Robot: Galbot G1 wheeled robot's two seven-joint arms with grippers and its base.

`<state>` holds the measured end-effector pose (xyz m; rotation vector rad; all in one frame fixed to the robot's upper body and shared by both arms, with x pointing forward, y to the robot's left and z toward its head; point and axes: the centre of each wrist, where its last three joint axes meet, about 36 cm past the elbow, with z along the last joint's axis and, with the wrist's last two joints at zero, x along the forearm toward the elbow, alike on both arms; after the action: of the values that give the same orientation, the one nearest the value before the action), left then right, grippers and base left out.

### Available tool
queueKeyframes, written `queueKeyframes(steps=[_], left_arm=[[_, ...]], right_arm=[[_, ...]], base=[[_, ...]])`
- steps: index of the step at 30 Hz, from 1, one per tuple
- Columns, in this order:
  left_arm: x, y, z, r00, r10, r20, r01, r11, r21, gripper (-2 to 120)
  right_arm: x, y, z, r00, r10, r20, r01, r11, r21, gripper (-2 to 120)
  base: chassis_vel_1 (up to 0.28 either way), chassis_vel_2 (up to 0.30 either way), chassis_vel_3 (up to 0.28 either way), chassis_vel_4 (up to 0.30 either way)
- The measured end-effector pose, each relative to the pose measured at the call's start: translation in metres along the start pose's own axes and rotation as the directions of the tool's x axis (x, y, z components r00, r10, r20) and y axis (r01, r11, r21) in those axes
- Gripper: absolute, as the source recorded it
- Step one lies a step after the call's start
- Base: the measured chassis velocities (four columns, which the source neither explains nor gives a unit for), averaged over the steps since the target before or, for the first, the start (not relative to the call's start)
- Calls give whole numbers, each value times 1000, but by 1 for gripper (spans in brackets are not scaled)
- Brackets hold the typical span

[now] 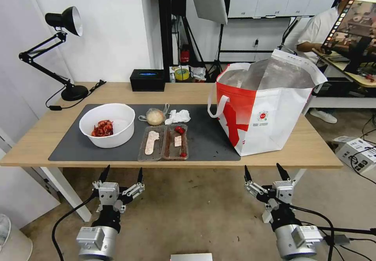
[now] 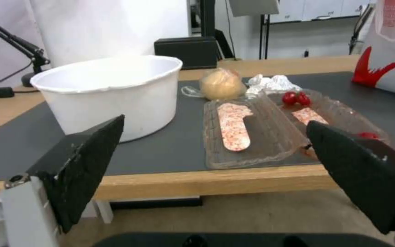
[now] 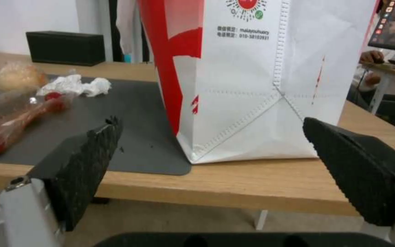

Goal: Pick up the trash from the table and place it into the takeout bag.

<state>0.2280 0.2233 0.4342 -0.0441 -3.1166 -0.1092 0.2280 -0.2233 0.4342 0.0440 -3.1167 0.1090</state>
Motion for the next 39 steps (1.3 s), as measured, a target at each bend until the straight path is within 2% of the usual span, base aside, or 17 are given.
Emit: queueKeyframes(steps=[29,33,39], left_arm=[[0,0,0,1000,-1,-1,1,1000,3,100],[-5,1,-6,999,-27,-21,28,998,49,100],[-18,3,-25,992,-76,-99,92,983,162,100]], right_arm=[[0,0,0,1000,-2,-1,2,1000,-1,100],[-9,-11,-5,999,-21,-31,21,1000,-11,100],[-32,-37,-21,991,-71,-117,68,997,-25,100]], base=[[0,0,0,0],[0,0,0,0],[0,0,0,0]])
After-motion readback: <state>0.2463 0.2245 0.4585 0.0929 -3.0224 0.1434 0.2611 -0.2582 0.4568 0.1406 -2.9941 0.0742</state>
